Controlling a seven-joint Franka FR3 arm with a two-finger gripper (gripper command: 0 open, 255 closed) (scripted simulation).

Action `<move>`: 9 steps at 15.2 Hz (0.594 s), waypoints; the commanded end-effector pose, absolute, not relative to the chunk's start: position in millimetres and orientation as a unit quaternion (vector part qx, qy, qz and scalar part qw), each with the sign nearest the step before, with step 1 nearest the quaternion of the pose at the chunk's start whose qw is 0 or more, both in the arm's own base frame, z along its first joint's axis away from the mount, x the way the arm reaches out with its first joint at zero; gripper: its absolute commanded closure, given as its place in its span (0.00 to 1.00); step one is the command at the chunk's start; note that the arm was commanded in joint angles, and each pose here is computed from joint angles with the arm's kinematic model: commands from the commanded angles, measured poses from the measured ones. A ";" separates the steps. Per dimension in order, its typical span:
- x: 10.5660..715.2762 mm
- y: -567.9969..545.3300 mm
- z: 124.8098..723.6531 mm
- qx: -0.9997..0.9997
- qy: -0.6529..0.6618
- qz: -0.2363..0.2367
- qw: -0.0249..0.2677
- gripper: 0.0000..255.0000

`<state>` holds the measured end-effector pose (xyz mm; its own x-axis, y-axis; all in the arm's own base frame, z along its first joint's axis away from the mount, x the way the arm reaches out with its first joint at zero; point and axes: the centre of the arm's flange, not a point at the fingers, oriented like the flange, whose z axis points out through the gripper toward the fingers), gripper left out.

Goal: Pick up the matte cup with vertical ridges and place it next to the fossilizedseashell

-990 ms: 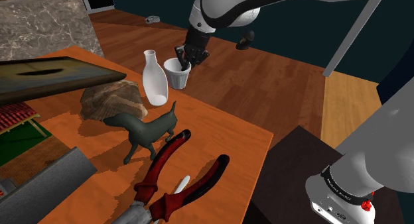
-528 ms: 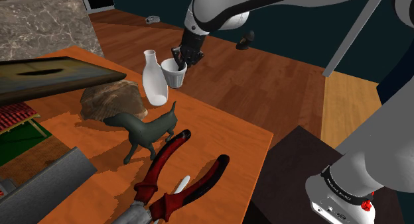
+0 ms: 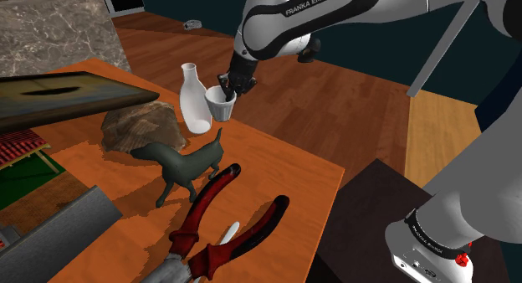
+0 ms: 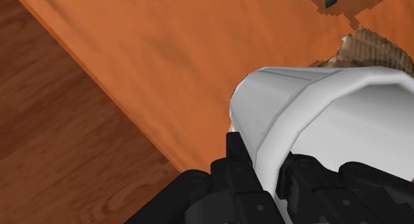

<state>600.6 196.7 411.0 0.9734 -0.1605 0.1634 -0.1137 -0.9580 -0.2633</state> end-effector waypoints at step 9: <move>601.5 197.0 358.1 -0.985 0.070 -0.092 0.127 1.00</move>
